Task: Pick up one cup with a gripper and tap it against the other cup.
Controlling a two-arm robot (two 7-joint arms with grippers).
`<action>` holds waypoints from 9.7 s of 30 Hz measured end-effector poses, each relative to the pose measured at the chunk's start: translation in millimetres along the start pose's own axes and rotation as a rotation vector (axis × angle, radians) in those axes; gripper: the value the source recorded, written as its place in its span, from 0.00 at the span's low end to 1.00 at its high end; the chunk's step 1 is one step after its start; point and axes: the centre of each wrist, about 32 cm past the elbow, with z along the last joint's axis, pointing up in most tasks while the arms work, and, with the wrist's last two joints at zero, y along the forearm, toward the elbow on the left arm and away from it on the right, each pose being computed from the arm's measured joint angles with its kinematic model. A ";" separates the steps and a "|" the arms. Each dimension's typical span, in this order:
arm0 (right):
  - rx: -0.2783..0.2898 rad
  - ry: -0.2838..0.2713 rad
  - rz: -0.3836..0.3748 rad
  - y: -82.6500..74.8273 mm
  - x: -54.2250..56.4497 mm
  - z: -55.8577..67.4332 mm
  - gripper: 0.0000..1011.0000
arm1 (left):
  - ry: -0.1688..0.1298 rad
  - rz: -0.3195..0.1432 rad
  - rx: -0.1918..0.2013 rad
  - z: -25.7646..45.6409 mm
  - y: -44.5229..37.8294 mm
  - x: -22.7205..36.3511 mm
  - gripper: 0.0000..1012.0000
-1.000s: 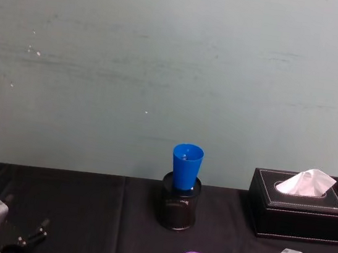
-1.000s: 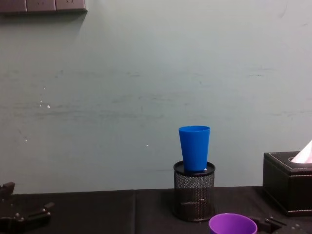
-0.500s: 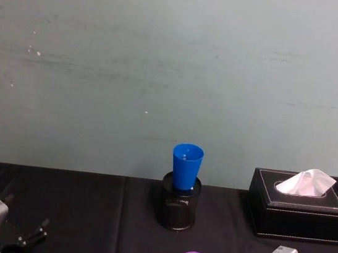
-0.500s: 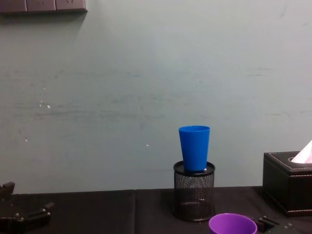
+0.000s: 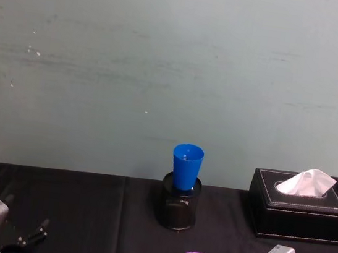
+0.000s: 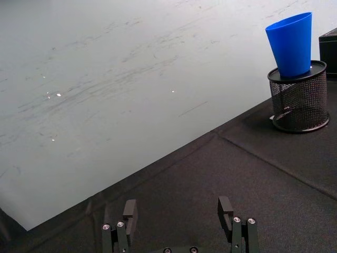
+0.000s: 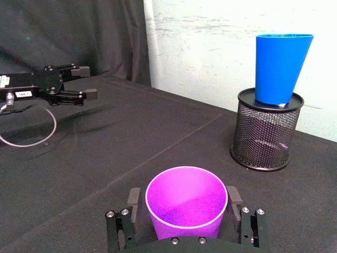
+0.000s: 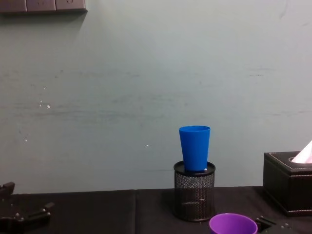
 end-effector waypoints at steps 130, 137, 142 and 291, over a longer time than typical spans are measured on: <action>0.005 -0.002 0.032 -3.0 -3.1 112.3 0.73 | 0.000 0.000 0.000 0.0 0.0 0.0 0.99; 0.005 -0.002 0.033 -3.3 -2.9 112.0 0.73 | 0.000 0.000 0.000 0.0 0.0 0.0 0.99; 0.005 -0.002 0.034 -3.4 -2.8 111.8 0.73 | 0.000 0.000 0.000 0.0 0.0 0.0 0.99; 0.012 0.059 -0.088 106.7 73.9 110.5 0.73 | 0.000 0.000 0.000 0.0 0.0 0.0 0.99</action>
